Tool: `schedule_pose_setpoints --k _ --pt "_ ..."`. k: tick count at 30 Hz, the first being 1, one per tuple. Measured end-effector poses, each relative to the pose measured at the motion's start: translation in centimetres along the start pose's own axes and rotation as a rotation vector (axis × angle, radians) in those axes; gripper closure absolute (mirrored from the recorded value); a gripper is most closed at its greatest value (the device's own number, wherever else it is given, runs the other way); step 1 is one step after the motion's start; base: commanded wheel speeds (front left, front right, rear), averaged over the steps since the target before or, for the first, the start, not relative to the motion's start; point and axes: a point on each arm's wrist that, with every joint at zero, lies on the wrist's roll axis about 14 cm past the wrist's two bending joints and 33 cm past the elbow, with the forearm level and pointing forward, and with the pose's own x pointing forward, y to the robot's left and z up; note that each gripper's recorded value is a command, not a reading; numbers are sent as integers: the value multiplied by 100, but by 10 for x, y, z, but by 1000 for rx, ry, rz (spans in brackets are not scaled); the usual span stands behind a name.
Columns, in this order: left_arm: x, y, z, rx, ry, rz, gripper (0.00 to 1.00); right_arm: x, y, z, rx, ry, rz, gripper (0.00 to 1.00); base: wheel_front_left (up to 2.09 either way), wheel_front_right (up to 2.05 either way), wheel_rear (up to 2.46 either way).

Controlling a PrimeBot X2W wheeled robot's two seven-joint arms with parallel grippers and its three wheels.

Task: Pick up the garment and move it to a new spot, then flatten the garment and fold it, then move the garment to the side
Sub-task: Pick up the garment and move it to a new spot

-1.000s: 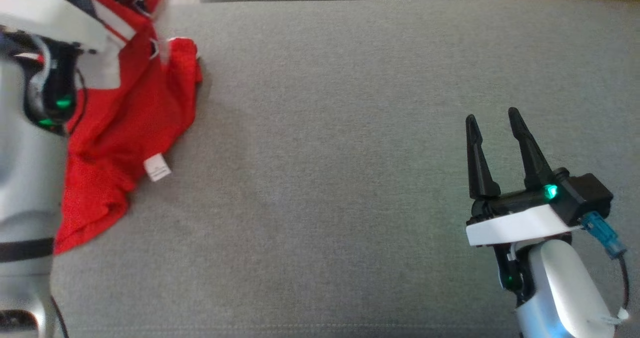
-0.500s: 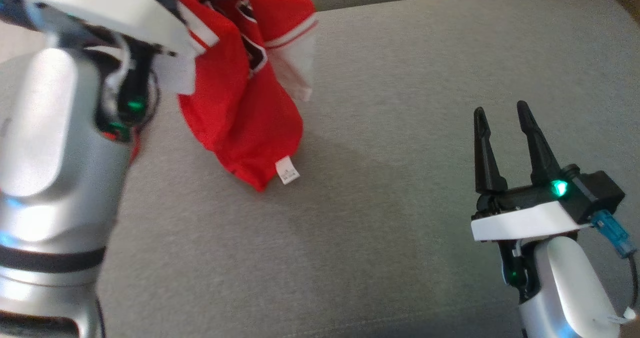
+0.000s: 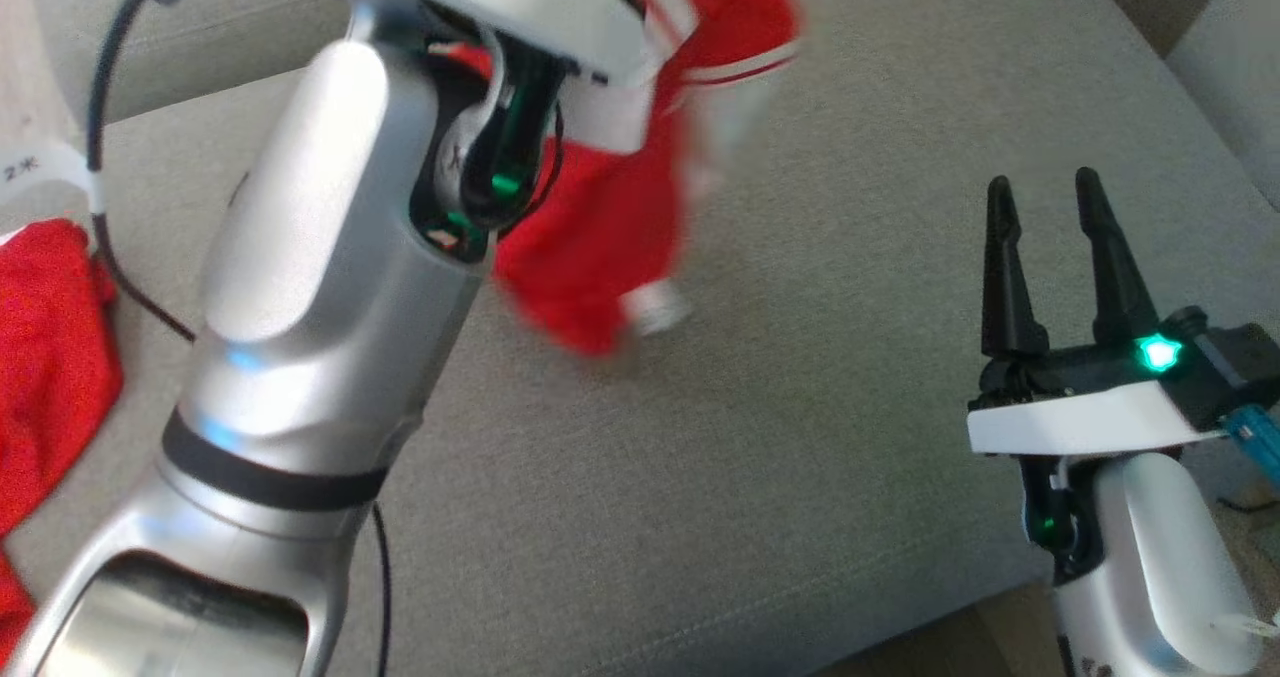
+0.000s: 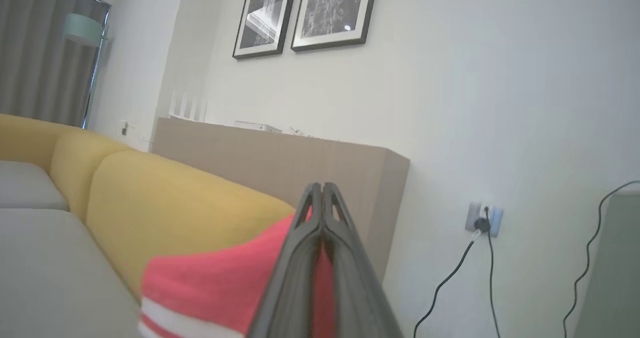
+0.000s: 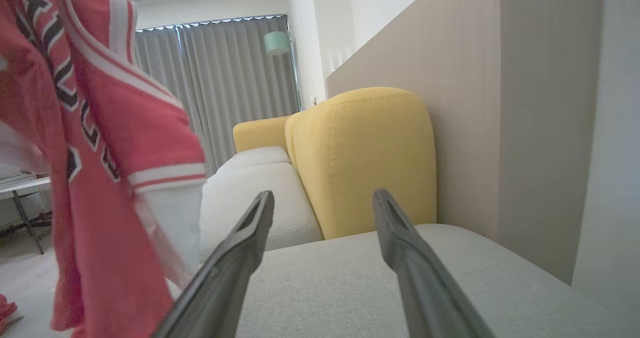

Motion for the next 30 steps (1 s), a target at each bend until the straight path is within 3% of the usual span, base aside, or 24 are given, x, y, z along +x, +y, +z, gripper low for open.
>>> schedule_pose_setpoints --k 5,10,16,21,22,23,30 --pt "7 12 9 -30 -59 86 100 -1 -7 6 -7 -16 -21 0 0 0 0" --pt "-13 63 -40 17 90 236 100 3 -9 4 -8 -16 -27 0 0 0 0" --pt "-113 162 -121 165 394 473 100 10 -1 -8 0 9 -5 0 0 0 0" --pt "-181 201 -154 230 556 573 100 16 9 -22 -9 43 25 0 0 0 0" --pt "-189 206 -156 235 571 587 64 17 11 -24 -10 50 32 0 0 0 0" --pt "-196 211 -157 242 583 602 0 18 13 -27 -11 55 38 0 0 0 0" --pt "-226 230 -149 259 598 681 0 22 28 -35 -1 75 79 0 0 0 0"
